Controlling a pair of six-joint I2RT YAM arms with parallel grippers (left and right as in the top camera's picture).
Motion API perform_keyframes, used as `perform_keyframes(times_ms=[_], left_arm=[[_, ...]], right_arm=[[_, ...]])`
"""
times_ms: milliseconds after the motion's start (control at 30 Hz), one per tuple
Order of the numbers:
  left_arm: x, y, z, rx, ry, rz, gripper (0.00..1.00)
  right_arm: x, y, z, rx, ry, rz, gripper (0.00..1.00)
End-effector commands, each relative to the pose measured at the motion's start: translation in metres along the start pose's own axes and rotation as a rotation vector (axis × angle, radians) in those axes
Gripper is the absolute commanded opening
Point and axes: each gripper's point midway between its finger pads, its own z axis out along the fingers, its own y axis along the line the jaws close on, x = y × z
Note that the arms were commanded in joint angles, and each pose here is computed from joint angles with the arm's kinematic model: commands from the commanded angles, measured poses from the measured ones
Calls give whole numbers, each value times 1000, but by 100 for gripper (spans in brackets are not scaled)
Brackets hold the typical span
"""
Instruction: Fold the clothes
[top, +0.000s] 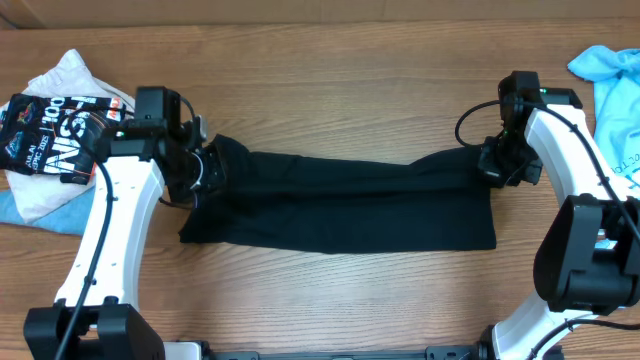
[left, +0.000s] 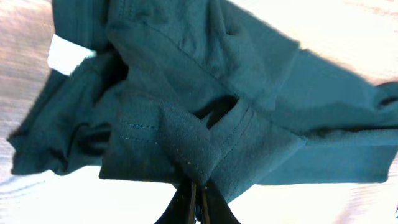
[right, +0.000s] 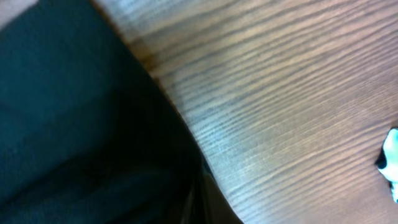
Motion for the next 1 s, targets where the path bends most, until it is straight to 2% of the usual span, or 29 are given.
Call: perform_keyframes(times_ms=[0, 533, 567, 600, 633, 800, 967], left_arm=[[6, 6, 7, -18, 11, -9, 4], [28, 23, 24, -63, 79, -33, 5], [29, 23, 25, -65, 81, -33, 22], [29, 23, 25, -65, 81, -33, 33], [29, 23, 25, -64, 81, -34, 36], [27, 23, 25, -62, 74, -31, 40], [16, 18, 26, -38, 34, -20, 39]], right_arm=[[-4, -6, -15, -3, -34, 20, 7], [30, -12, -16, 13, 108, -5, 9], [33, -13, -17, 18, 121, -7, 9], [34, -14, -17, 20, 127, -8, 9], [35, -14, -17, 21, 130, -9, 9], [40, -16, -17, 27, 147, -12, 9], [41, -12, -18, 6, 156, -11, 9]])
